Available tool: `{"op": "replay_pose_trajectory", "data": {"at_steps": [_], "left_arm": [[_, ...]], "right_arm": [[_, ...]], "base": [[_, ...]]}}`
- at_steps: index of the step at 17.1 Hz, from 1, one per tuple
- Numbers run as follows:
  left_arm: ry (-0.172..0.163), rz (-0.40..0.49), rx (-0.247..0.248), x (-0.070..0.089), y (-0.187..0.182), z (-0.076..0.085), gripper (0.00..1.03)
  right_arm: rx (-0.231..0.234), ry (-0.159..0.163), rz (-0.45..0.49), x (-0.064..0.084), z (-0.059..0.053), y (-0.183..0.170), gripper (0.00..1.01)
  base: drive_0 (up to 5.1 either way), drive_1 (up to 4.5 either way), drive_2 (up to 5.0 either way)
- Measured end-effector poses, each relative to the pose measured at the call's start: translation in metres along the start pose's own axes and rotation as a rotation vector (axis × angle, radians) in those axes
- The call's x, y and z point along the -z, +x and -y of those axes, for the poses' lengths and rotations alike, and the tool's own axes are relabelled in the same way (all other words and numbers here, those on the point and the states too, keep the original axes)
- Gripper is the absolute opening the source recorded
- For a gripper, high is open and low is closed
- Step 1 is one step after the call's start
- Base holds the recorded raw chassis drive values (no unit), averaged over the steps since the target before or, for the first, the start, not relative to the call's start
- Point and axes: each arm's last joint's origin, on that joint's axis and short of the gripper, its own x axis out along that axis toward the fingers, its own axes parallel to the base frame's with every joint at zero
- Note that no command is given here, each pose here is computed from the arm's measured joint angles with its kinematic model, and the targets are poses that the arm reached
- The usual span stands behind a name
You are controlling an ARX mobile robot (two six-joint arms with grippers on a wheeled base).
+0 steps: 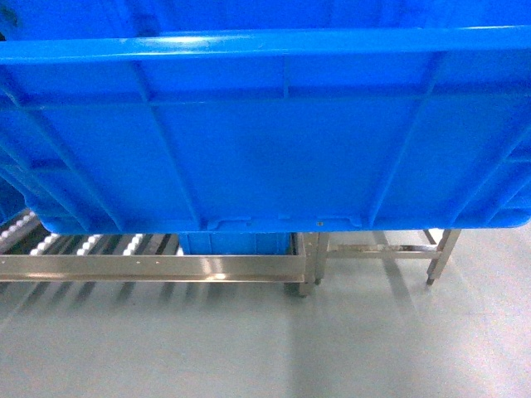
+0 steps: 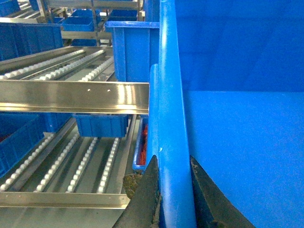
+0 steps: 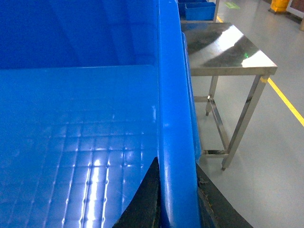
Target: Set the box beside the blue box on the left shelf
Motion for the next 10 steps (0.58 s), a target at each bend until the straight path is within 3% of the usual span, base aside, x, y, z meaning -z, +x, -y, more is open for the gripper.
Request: {"op": "replay_pose_trajectory", "data": {"at_steps": [10], "left_arm": [[0.0, 0.0, -0.001, 0.0, 0.0001, -0.0004, 0.09]], "right_arm": [[-0.001, 0.001, 0.003, -0.0002, -0.0001, 0.0, 0.09]], "base": [[-4.9, 2.43, 2.4]]}}
